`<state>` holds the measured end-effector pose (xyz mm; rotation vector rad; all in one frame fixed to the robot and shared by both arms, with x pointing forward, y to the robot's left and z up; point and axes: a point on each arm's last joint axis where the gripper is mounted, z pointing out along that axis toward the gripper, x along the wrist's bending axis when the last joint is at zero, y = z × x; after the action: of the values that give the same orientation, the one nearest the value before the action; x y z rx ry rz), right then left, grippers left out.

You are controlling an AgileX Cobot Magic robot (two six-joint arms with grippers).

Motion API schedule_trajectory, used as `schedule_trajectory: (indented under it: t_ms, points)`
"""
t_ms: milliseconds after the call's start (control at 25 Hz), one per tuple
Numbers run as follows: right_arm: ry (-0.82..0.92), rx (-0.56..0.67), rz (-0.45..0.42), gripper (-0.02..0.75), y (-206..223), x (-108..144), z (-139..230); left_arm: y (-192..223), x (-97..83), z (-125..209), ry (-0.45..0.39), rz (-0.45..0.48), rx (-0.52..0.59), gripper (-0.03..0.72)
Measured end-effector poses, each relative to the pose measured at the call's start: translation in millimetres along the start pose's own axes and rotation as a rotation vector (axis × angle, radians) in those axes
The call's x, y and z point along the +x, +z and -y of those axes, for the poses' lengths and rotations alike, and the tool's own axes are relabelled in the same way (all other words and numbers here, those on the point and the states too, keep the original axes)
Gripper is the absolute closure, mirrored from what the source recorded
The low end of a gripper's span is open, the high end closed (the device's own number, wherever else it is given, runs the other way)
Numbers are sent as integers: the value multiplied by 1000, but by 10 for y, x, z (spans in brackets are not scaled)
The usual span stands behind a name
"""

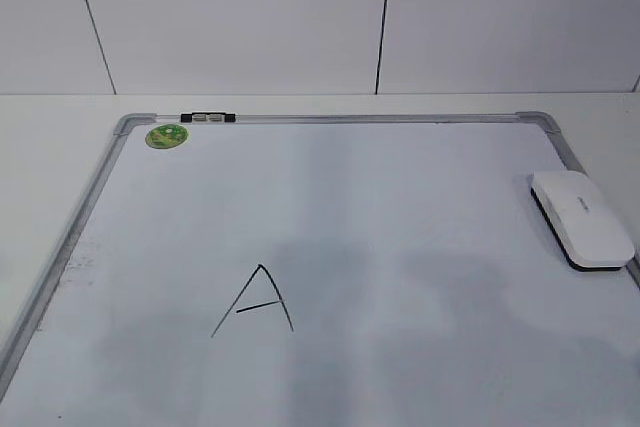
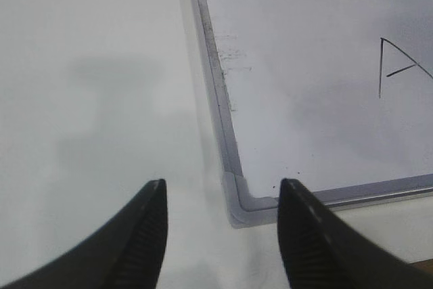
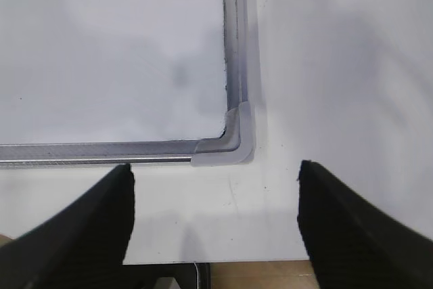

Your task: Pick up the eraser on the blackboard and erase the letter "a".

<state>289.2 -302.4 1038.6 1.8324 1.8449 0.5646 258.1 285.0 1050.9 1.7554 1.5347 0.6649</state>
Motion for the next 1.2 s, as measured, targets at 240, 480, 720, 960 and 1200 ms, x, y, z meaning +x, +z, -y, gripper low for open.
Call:
schedule_trajectory:
  t_ms: [240, 480, 720, 960, 1200]
  points:
    - [0, 0, 0, 146, 0, 0, 0, 0, 0, 0, 0, 0, 0, 296]
    - [0, 0, 0, 146, 0, 0, 0, 0, 0, 0, 0, 0, 0, 322]
    - [0, -9, 0, 146, -11, 0, 8, 0, 0, 0, 0, 0, 0, 347]
    - [7, -151, 1, 146, -179, -7, 142, -93, -21, 63, 14, -5, -73, 368]
    - [18, -348, 4, 146, -382, -15, 387, -205, -48, 154, 31, -10, -166, 383]
